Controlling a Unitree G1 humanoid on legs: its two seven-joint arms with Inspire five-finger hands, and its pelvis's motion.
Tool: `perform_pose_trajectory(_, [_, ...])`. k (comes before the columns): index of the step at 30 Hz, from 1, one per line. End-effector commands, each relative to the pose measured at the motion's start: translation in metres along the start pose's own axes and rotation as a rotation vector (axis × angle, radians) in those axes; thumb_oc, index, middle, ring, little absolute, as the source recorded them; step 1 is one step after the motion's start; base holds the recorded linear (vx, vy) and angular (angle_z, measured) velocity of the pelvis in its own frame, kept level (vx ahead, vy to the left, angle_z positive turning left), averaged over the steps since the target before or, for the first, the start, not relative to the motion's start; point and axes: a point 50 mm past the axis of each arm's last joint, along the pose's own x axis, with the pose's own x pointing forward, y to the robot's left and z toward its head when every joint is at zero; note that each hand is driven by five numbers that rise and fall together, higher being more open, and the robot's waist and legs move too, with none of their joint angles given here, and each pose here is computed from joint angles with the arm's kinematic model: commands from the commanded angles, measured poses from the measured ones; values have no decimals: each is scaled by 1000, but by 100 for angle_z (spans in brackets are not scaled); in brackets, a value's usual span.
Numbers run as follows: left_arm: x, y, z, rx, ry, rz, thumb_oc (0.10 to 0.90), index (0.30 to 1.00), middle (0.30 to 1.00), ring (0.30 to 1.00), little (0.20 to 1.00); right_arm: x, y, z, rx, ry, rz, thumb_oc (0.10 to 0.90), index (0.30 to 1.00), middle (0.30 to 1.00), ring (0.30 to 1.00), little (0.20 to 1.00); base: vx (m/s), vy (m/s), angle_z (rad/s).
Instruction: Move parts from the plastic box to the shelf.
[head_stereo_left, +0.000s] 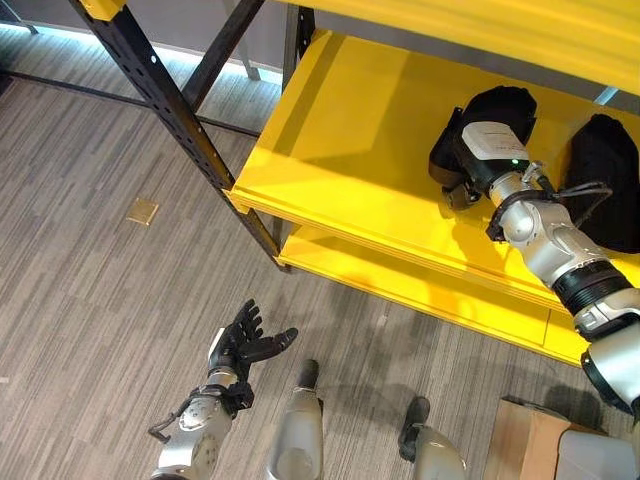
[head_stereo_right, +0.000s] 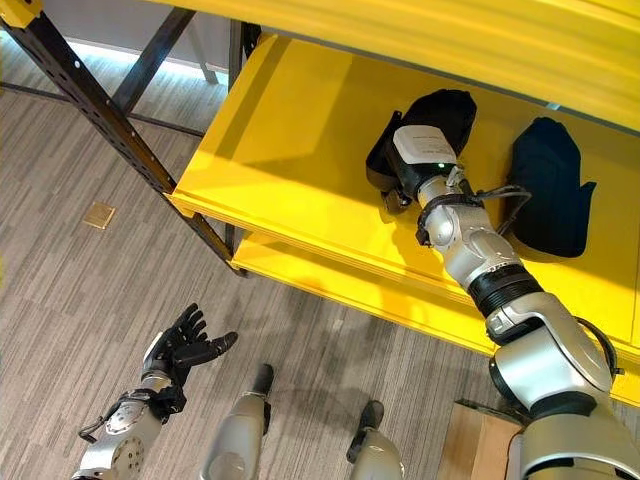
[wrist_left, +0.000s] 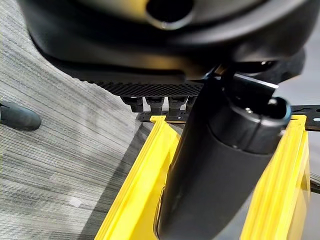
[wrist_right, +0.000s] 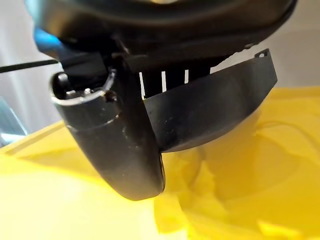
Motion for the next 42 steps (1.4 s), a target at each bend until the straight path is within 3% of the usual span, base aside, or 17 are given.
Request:
perform_pose_trajectory(1, [-2,3,35,25,-164,-35,900,1000,1000,1000,1000,13,-54,48,3,-210,-149,400,300,300,300,300,0,0,0])
perform_pose_trajectory(21, [-2,5,35,34,-160,-24,900,1000,1000,1000,1000,4,-36,72,31,-331,-90,400,300,300,300,300,-1,1,0])
perform_pose_trajectory(36, [1,2,37,41,-176,-36,900,1000,1000,1000,1000,11,-21,6,58,-8,-115,400,300,300,300,300,-1,0,0])
perform_pose_trajectory(42, [1,3,37,39,-179,-24,900,1000,1000,1000,1000,5,-11,-1,70,21,-110,400,300,300,300,300,-2,-3,-2])
